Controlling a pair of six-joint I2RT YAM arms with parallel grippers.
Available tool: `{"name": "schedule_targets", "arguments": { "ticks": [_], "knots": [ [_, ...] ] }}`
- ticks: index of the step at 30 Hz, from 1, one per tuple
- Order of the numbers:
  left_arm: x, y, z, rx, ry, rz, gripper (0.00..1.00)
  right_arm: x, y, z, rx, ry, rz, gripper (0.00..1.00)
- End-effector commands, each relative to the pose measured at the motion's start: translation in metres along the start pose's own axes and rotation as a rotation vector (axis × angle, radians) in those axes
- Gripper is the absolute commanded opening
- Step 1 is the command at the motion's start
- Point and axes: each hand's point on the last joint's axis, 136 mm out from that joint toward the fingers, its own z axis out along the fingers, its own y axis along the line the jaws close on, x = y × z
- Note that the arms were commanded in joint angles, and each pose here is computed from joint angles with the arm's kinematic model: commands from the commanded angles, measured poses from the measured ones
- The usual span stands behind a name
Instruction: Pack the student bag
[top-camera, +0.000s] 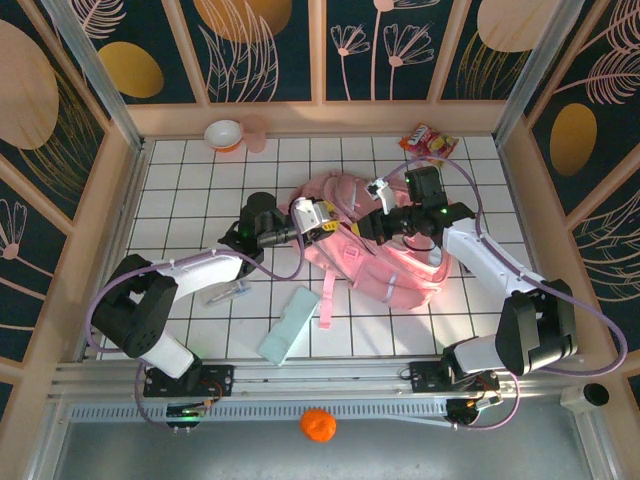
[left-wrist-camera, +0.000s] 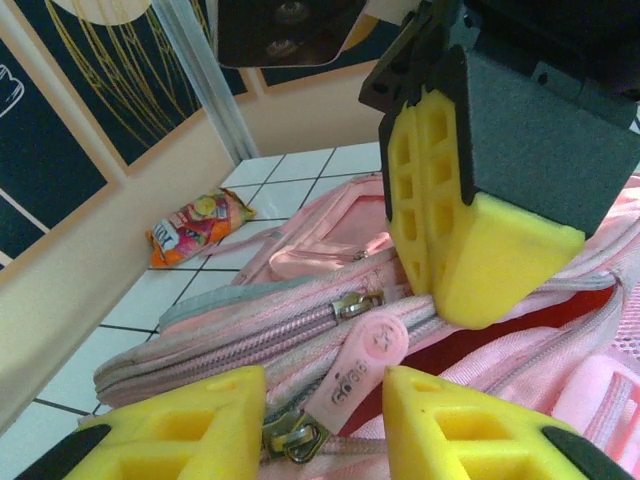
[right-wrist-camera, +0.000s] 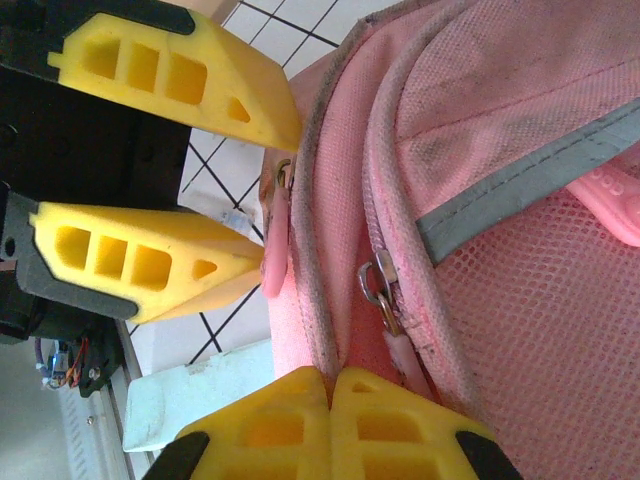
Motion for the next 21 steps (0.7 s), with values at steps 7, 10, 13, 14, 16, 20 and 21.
{"name": "schedule_targets", "arguments": {
  "ticks": [7, 10, 13, 14, 16, 20, 21],
  "knots": [
    [-0.03, -0.039, 0.012, 0.169, -0.09, 0.07, 0.24, -0.03, 0.029, -0.001, -0.112, -0.077, -0.109, 0.0],
    [-0.025, -0.034, 0.012, 0.136, -0.07, 0.068, 0.25, -0.029, 0.027, -0.002, -0.102, -0.075, -0.106, 0.0],
    [-0.019, -0.019, 0.008, 0.033, -0.03, 0.026, 0.37, -0.029, 0.021, -0.003, -0.062, -0.075, -0.095, 0.0],
    [-0.017, -0.013, 0.005, -0.014, -0.018, 0.013, 0.43, -0.029, 0.021, -0.003, -0.057, -0.076, -0.092, 0.0],
    [-0.013, -0.006, -0.005, -0.081, -0.001, -0.003, 0.53, -0.029, 0.021, -0.004, -0.052, -0.08, -0.088, 0.0],
    [-0.004, 0.005, -0.03, -0.224, 0.042, -0.038, 0.67, -0.031, 0.021, -0.004, -0.052, -0.086, -0.084, 0.0],
    [-0.002, 0.008, -0.036, -0.256, 0.054, -0.038, 0.69, -0.032, 0.022, -0.004, -0.054, -0.088, -0.085, 0.0]
  ]
}}
